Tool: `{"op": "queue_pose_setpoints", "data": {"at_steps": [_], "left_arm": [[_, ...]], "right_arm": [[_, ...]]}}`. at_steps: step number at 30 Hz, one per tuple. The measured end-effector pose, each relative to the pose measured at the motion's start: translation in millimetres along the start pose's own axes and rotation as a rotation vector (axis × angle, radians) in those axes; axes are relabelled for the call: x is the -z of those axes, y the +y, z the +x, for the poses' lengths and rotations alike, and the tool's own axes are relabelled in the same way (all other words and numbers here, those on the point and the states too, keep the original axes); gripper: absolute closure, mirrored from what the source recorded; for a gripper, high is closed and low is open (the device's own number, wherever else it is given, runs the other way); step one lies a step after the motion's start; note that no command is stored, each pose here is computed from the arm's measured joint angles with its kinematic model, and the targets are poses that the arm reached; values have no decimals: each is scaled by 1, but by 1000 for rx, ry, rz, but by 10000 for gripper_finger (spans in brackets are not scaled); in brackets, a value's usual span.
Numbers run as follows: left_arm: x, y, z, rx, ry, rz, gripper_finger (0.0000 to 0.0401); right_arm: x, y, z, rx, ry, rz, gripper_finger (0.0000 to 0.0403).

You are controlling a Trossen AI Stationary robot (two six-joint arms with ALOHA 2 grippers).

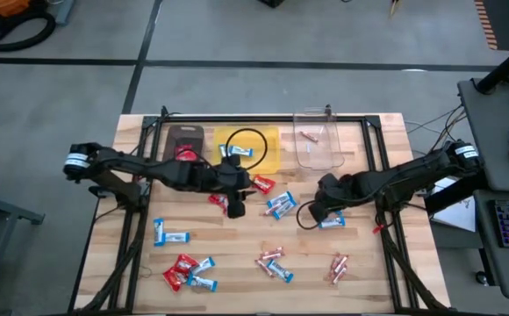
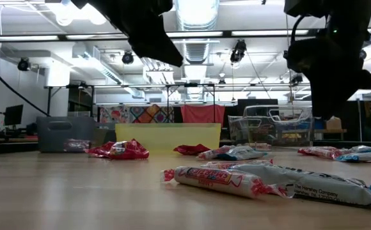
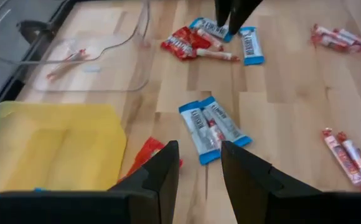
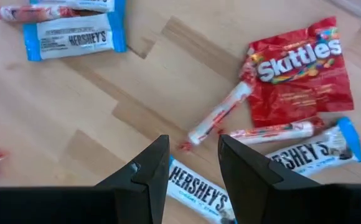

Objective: Sort candy
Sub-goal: Put the orange candy into the transparent bin

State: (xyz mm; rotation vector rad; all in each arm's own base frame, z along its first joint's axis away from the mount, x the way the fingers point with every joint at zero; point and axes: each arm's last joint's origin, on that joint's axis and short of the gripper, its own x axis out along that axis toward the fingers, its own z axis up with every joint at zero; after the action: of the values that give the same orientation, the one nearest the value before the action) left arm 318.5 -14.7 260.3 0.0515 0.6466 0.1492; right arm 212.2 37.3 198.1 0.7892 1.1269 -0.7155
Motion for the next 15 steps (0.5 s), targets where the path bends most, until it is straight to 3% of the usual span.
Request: {"op": "queue_pose_setpoints", "data": {"at_steps": [6, 15], "left_arm": [[-1, 4, -20, -29, 10, -19, 297], [0, 1, -46, -33, -69, -19, 297]], "right_arm": [[2, -5, 9, 64, -31, 120, 273], [0, 4, 37, 116, -19, 118, 273]]}}
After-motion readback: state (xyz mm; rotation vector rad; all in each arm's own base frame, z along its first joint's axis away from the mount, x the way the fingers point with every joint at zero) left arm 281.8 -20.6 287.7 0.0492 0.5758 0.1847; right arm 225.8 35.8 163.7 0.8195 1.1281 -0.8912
